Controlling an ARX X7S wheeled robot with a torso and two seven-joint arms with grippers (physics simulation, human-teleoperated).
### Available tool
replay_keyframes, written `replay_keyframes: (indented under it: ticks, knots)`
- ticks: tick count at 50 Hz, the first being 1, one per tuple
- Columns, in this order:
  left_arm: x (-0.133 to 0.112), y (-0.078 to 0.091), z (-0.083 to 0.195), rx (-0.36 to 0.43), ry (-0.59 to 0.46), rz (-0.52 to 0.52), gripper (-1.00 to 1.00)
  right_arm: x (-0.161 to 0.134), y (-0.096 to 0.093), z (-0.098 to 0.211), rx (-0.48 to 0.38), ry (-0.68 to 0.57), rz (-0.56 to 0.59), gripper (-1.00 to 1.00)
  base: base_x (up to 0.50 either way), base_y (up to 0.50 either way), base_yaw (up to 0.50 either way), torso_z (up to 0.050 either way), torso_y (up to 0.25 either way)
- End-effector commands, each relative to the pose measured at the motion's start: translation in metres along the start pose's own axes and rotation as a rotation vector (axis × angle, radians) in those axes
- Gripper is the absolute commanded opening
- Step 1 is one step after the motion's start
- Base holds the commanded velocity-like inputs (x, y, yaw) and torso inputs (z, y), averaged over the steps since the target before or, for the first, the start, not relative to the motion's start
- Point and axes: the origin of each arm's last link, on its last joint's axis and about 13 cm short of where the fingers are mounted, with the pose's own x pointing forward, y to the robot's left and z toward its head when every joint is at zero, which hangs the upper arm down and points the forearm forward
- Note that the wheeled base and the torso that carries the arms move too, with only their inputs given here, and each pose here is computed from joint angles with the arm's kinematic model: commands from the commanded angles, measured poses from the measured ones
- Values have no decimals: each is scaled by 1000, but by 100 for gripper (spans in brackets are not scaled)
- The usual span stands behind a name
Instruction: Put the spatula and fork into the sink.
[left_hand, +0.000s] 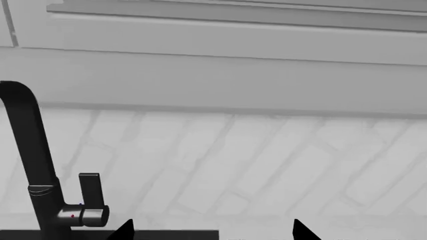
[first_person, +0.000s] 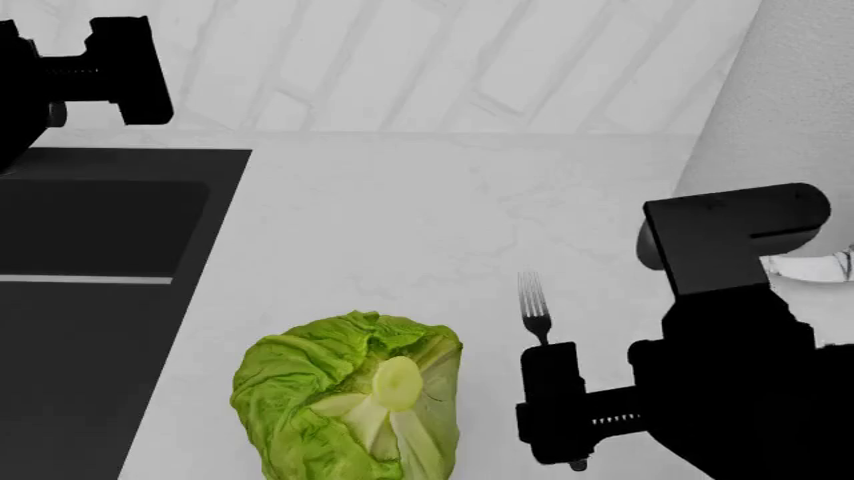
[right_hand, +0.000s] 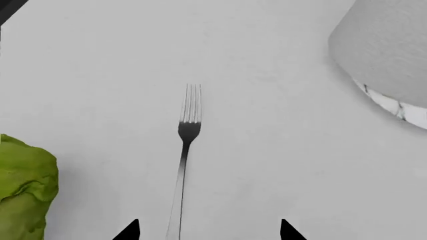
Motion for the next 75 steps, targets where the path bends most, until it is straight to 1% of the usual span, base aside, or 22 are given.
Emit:
replay_keyframes:
  ticks: [1, 11, 20, 25, 42, 51, 63, 64, 66, 75]
  knots:
    - [4, 0, -4, -14, 8, -10, 100, 15, 7, -12, 6, 73, 31, 100, 0, 0, 0, 0, 0]
    - [5, -1, -7, -14, 13, -10, 100, 28, 7, -21, 19, 111, 33, 100, 0, 0, 0, 0, 0]
    - [6, -2, -8, -10, 16, -14, 100, 40, 8, -20, 9, 130, 61, 100, 0, 0, 0, 0, 0]
    - [5, -1, -8, -8, 17, -11, 100, 49, 5, -22, 9, 142, 68, 100, 2, 0, 0, 0, 0]
    - [7, 1, -10, -5, 23, -5, 100, 66, 7, -40, 7, 243, 76, 100, 4, 0, 3, -2, 0]
    - [6, 1, -12, -9, 25, -5, 100, 70, 12, -40, -31, 282, 81, 100, 6, 0, 4, -4, 0]
    - [5, 2, -12, -8, 26, -2, 100, 82, 9, -59, 21, 329, 100, 100, 6, 2, 6, -4, 0]
    - [5, 2, -12, -7, 26, -4, 100, 82, 9, -60, 19, 330, 98, -100, 13, 3, 7, -10, 0]
    - [5, 2, -12, -6, 27, -4, 100, 81, 8, -61, 10, 326, 87, -100, 0, 0, 5, 0, 0]
    - [4, 1, -12, -5, 25, -3, 100, 77, 3, -57, 28, 282, 1, -100, 4, 1, 4, -4, 0]
